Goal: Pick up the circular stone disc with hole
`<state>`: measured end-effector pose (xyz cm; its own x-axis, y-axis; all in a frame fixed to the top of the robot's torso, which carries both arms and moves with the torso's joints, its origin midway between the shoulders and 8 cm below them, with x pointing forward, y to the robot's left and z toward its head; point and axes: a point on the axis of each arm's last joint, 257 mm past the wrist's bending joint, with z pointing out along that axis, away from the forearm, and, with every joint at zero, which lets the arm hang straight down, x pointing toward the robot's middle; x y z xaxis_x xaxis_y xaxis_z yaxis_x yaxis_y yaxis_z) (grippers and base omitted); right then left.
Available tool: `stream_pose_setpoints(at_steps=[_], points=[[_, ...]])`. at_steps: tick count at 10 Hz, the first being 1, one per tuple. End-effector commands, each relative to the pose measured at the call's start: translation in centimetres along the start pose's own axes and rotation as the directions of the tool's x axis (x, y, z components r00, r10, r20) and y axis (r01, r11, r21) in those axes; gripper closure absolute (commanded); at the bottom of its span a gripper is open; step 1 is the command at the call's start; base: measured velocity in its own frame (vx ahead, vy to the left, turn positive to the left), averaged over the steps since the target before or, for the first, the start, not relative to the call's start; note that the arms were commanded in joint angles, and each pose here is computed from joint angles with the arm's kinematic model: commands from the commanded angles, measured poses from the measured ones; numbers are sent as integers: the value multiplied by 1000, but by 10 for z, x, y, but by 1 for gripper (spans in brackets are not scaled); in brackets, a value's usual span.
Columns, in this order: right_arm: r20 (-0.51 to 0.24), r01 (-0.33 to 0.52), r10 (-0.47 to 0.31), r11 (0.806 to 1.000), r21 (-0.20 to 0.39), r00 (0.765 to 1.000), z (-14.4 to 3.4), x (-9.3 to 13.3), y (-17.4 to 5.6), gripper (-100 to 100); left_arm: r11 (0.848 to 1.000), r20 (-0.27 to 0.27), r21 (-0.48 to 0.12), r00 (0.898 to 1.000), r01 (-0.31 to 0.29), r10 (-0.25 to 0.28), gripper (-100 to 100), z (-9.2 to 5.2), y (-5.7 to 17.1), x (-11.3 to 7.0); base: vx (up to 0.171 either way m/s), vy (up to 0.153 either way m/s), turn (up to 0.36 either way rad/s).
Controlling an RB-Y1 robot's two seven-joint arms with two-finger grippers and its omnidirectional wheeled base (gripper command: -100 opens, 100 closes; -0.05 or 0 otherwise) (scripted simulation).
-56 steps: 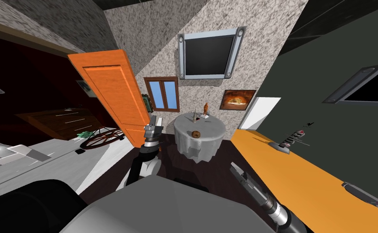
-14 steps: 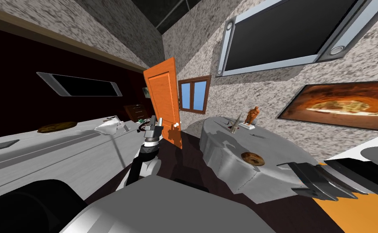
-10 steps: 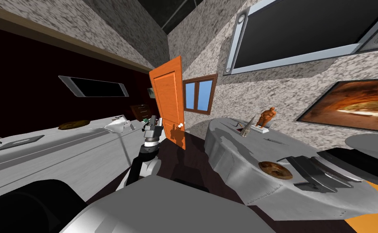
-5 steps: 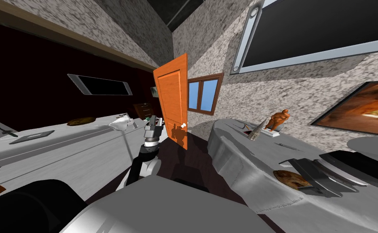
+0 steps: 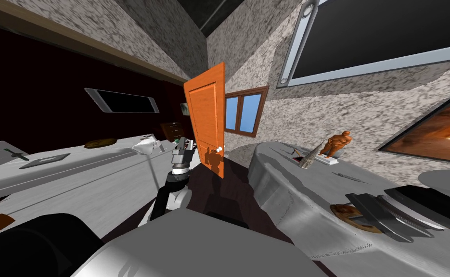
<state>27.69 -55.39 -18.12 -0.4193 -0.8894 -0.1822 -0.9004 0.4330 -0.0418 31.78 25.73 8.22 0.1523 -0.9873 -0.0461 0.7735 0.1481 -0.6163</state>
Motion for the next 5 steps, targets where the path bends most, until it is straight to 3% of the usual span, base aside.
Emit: stream_pose_setpoints(at_steps=[1, 3, 4, 5], points=[[0, 0, 0, 1000, 0, 1000, 0, 0, 0, 100, 1000, 0, 0, 1000, 0, 0, 0, 0, 0, 0, 0, 0, 0], [0, 0, 0, 1000, 1, 1000, 0, 0, 0, 100, 1000, 0, 0, 1000, 0, 0, 0, 0, 0, 0, 0, 0, 0], [0, 0, 0, 1000, 1, 1000, 0, 0, 0, 0, 1000, 0, 0, 1000, 0, 0, 0, 0, 0, 0, 0, 0, 0], [1, 9, -9, 1000, 1, 1000, -9, -9, -5, 100, 1000, 0, 0, 1000, 0, 0, 0, 0, 0, 0, -24, -13, -108]])
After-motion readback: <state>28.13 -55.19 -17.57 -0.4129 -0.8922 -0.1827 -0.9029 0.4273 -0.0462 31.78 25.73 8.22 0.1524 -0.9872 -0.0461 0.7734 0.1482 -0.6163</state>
